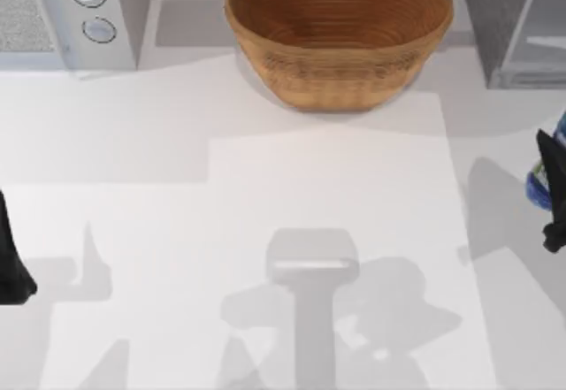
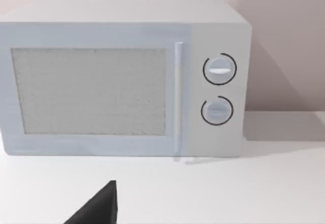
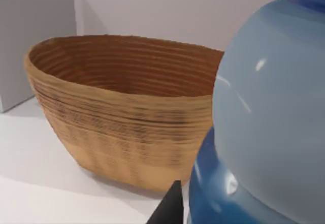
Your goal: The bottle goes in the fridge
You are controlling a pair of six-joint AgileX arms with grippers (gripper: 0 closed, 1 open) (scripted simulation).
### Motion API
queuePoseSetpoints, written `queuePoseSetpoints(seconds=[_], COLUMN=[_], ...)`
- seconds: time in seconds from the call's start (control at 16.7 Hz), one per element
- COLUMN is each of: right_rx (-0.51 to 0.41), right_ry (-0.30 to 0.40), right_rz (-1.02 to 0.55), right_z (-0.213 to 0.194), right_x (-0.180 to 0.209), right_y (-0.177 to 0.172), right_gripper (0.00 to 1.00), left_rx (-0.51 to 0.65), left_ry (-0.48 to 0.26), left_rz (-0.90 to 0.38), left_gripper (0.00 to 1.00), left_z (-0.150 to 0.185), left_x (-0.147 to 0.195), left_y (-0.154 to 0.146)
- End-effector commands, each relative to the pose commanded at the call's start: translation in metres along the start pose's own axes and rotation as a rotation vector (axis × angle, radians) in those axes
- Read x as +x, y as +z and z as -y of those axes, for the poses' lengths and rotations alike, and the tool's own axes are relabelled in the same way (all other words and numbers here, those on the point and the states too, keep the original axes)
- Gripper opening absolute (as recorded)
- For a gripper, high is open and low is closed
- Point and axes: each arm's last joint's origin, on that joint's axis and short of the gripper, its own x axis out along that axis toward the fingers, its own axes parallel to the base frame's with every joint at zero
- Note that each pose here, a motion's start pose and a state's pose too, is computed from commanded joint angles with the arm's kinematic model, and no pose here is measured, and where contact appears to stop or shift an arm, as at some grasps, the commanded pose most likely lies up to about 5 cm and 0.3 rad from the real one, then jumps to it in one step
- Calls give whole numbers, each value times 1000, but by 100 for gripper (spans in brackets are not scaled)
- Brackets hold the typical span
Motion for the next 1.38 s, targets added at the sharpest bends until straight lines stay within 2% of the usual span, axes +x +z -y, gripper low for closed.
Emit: queuePoseSetpoints(seconds=[0.36, 0.54, 0.84, 0.96, 1.38], right_rx=[5, 19, 30, 30, 32], right_ry=[-162, -259, -377, -401, -392], right_rz=[57, 62, 50, 50, 71], right_z=[0, 0, 1, 2, 2], right_x=[-48, -69, -83, -85, -85], right_y=[8, -1, -20, -22, -13], right_gripper=[1, 1, 1, 1, 1], left_rx=[0, 0, 0, 0, 0], left_ry=[0, 0, 0, 0, 0], left_rz=[0, 0, 0, 0, 0], left_gripper=[100, 100, 100, 100, 100], left_z=[0, 0, 0, 0, 0], left_x=[0, 0, 0, 0, 0], left_y=[0, 0, 0, 0, 0])
